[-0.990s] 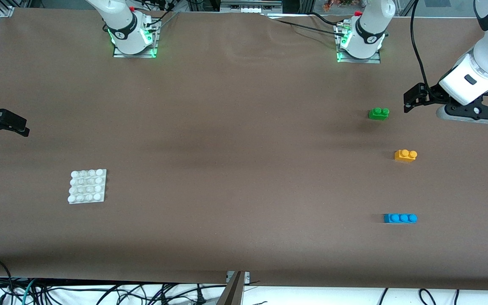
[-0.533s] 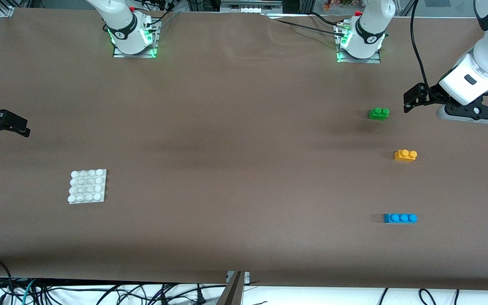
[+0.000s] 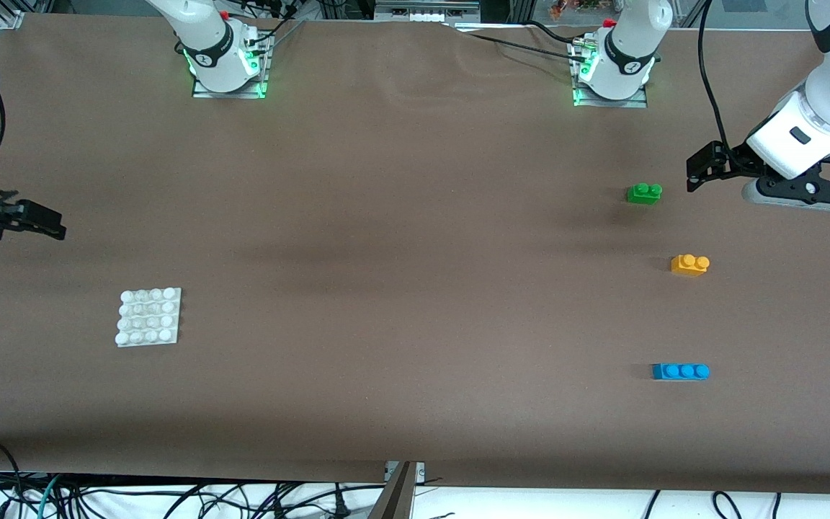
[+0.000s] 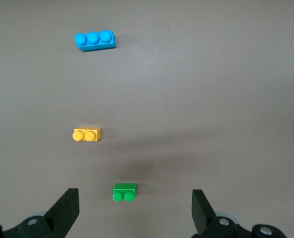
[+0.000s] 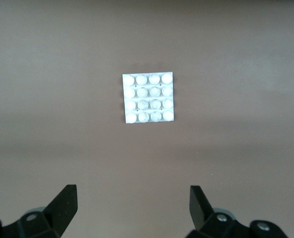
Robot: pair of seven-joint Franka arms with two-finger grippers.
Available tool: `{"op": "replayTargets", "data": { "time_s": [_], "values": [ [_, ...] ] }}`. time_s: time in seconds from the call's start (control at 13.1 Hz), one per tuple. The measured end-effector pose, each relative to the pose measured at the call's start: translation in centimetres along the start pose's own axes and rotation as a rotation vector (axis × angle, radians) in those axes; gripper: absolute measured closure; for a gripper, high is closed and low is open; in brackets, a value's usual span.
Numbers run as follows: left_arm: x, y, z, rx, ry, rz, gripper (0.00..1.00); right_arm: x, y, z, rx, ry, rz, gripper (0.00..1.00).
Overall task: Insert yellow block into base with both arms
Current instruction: 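Lower the right gripper onto the white base plate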
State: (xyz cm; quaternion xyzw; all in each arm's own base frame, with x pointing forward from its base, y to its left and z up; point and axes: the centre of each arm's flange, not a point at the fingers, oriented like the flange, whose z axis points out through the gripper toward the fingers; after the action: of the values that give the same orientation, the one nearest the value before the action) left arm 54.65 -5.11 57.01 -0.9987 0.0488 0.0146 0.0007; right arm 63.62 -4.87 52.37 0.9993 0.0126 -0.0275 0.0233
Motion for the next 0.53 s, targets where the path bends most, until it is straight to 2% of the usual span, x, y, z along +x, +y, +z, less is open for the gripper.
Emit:
{"op": "replayTargets", "data": {
  "time_s": [0.23, 0.53],
  "values": [
    [0.0, 0.0, 0.0, 0.000, 0.000, 0.000, 0.00, 2.3, 0.5, 5.7, -0.004, -0.043, 0.007, 0.00],
    [0.0, 0.0, 0.0, 0.000, 0.001, 0.000, 0.00, 5.2, 2.6, 15.1, -0.013, -0.074, 0.040, 0.00]
  ]
}}
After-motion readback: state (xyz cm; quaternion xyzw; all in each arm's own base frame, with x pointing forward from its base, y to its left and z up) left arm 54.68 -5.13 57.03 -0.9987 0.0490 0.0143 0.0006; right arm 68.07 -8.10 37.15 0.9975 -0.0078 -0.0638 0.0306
